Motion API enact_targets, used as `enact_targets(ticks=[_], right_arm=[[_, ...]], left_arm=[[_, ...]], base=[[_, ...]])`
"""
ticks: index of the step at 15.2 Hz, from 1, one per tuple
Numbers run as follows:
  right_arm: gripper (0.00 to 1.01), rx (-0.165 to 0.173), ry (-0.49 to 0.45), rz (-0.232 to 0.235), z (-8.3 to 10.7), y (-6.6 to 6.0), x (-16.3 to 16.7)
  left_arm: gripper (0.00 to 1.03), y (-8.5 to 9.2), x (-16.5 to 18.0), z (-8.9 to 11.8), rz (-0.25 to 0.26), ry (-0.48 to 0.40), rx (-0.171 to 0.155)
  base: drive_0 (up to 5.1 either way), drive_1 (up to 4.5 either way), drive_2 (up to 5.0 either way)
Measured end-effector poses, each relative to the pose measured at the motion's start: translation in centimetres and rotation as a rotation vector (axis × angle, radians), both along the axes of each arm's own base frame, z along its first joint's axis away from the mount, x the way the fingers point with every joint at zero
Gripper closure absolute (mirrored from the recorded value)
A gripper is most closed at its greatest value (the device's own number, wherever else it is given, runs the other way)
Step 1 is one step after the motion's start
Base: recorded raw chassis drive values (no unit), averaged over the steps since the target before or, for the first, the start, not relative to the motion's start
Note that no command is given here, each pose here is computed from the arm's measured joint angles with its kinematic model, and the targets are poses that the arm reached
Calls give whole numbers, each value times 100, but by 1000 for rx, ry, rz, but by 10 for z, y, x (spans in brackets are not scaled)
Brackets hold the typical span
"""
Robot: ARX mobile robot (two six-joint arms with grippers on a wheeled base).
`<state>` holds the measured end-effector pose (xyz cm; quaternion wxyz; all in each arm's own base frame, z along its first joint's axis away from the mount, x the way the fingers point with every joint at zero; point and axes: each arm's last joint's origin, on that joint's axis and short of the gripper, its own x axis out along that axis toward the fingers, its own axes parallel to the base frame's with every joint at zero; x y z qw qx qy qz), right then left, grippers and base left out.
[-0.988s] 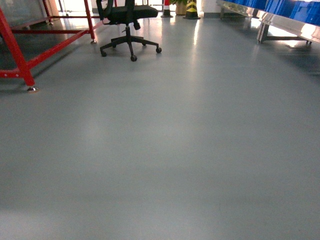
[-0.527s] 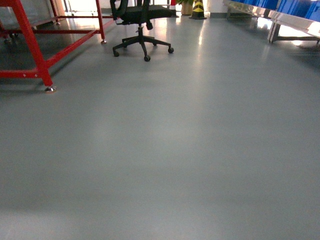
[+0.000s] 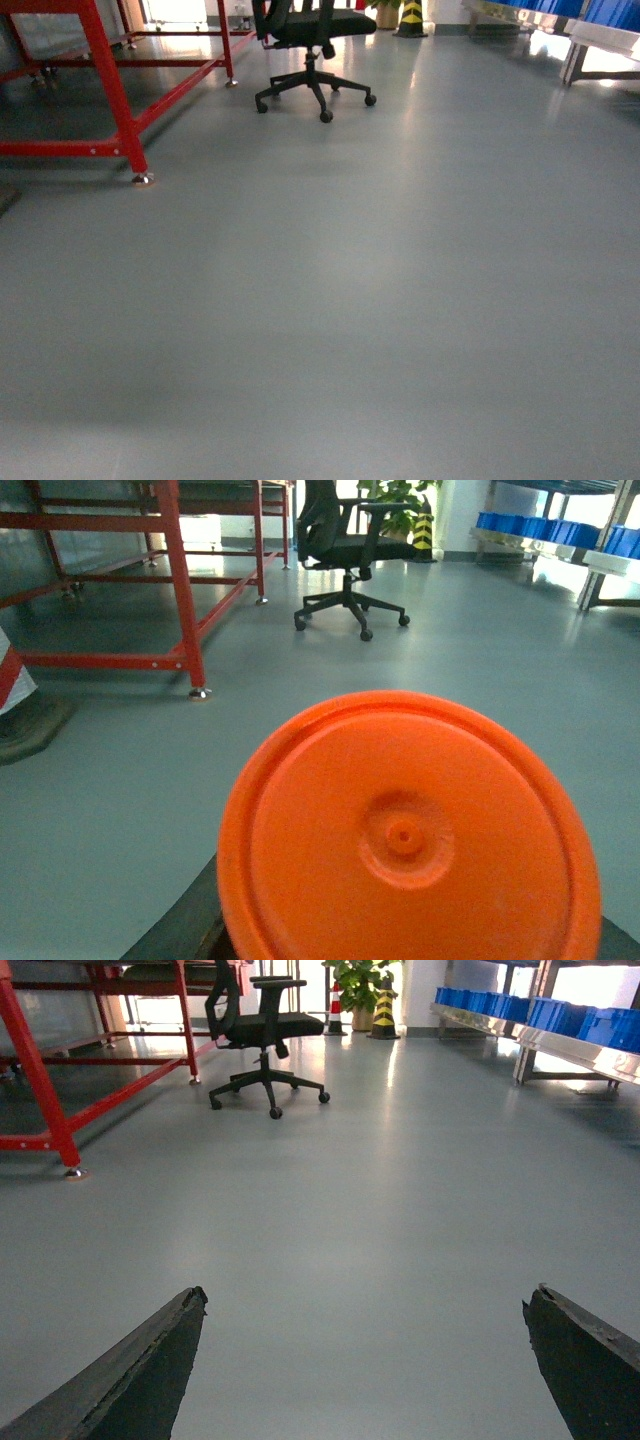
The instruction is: Pick capacitor and pack into box
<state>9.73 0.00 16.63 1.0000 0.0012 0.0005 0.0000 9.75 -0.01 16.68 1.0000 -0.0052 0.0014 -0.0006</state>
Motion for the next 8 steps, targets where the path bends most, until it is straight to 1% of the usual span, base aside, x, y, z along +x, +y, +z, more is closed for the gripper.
enact_targets(ticks=[8], right_arm=[[3, 0, -3, 0, 0, 0, 0]], left_arm=[[59, 0, 0, 0, 0, 1, 0]], base=[[-506, 239, 239]])
